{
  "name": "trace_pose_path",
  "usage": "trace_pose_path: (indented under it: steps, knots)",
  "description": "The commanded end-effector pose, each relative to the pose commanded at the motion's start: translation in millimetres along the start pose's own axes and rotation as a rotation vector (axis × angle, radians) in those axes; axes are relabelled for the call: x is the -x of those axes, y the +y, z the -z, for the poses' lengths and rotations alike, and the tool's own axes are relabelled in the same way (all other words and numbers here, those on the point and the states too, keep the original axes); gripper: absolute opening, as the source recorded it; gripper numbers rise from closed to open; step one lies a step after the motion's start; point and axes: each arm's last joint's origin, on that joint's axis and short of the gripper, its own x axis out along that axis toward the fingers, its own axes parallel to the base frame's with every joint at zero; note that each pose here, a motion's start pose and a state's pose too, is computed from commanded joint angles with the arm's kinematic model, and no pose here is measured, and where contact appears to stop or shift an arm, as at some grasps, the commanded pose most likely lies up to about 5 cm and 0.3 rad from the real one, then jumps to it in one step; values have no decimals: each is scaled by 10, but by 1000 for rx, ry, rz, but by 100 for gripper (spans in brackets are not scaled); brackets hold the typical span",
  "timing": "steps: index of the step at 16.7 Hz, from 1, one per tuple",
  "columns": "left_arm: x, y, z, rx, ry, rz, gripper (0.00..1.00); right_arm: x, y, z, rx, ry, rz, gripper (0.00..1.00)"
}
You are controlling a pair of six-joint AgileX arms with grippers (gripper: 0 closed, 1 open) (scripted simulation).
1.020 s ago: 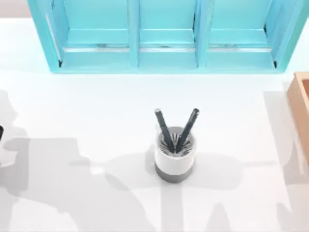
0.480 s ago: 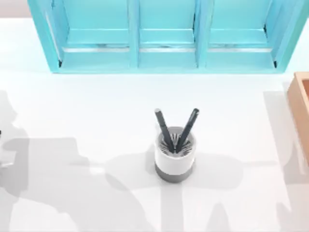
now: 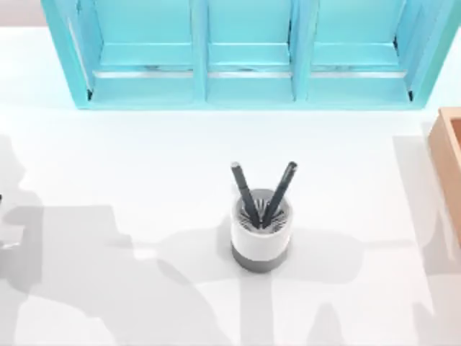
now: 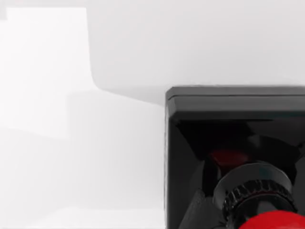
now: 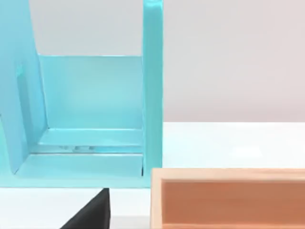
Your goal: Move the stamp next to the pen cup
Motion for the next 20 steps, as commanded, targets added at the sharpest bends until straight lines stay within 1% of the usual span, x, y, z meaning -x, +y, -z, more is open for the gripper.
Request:
trace_pose_path:
  steps: [5, 7, 11, 13, 16, 18, 20]
  knots:
    - [10, -11, -6, -2, -2, 0, 0, 0, 0, 0, 0, 0, 0, 100]
    - [96, -105, -69, -5, -2, 0, 0, 0, 0, 0, 0, 0, 0, 100]
    - [539, -573, -206, -8, 12, 1, 0, 0, 0, 0, 0, 0, 0, 100]
    - [822, -868, -192, -5, 25, 0, 0, 0, 0, 0, 0, 0, 0, 100]
    - [1217, -1257, -84, -2, 16, -2, 0, 0, 0, 0, 0, 0, 0, 100]
    - [1376, -1385, -14, -2, 2, -1, 0, 0, 0, 0, 0, 0, 0, 100]
    - [1404, -1405, -1, -2, -2, 0, 0, 0, 0, 0, 0, 0, 0, 100]
